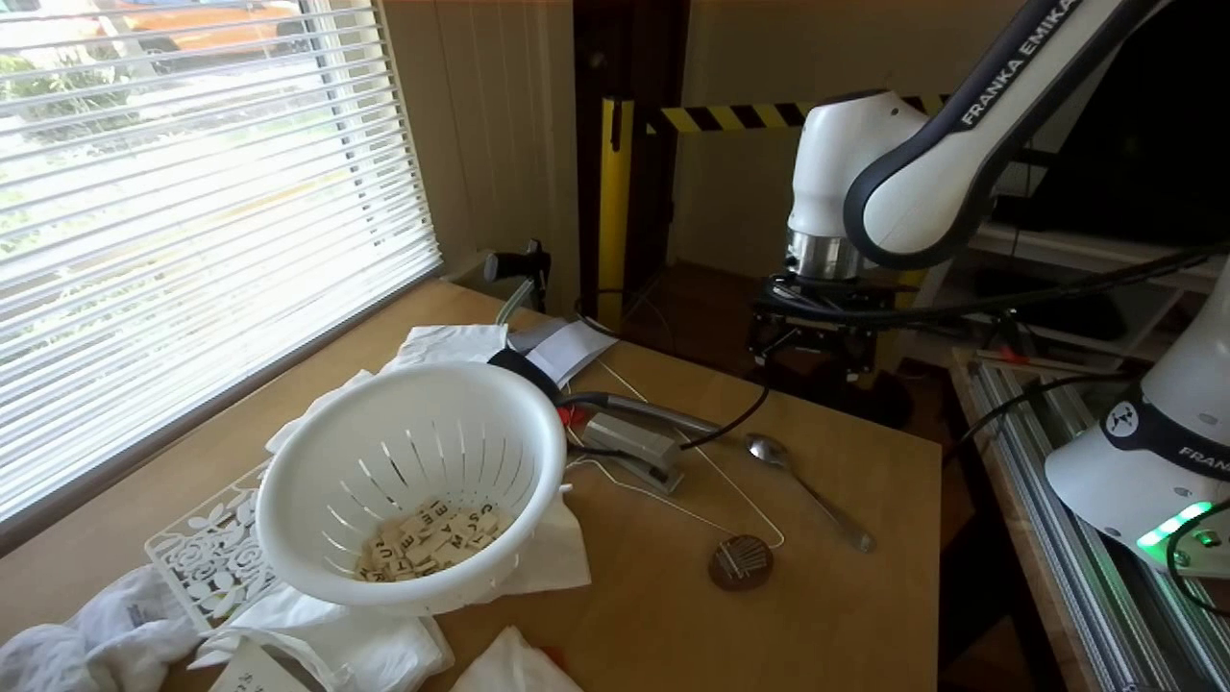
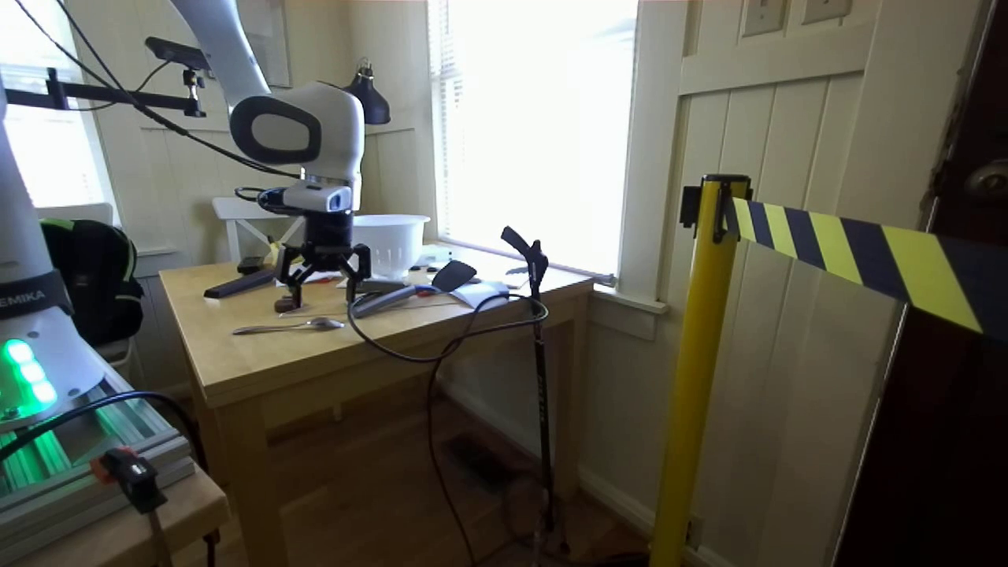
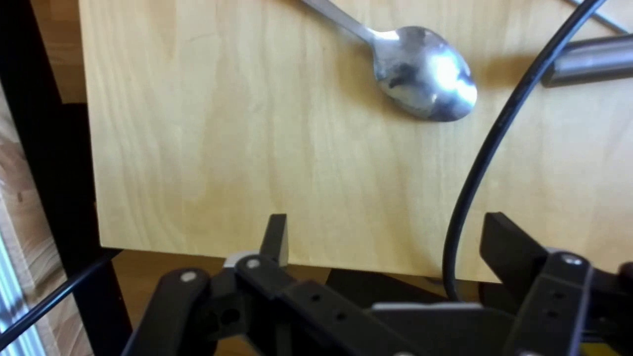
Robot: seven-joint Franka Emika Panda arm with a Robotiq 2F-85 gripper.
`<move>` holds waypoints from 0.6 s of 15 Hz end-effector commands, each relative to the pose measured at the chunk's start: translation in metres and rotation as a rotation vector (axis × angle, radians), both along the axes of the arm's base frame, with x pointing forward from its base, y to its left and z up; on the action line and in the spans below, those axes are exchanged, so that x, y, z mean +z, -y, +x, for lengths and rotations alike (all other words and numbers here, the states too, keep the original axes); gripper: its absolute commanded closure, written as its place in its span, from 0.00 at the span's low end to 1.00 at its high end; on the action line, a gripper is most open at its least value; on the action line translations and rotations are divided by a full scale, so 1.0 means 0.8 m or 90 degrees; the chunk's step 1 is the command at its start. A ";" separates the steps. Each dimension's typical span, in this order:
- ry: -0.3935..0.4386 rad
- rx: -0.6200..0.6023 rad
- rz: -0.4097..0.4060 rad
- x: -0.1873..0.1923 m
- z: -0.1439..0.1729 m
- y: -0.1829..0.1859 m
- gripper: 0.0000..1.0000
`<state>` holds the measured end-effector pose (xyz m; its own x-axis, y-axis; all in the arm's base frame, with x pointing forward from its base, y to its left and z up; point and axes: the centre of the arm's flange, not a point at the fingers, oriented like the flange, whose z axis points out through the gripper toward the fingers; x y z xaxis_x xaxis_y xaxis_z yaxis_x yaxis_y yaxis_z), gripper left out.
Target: Put the black cable inside the white bowl.
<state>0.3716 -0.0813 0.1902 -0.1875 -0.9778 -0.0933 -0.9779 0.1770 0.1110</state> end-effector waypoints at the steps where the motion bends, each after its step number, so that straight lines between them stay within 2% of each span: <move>1: 0.017 -0.064 0.004 -0.033 0.021 0.000 0.00; 9: 0.040 -0.100 -0.026 -0.061 0.041 0.004 0.00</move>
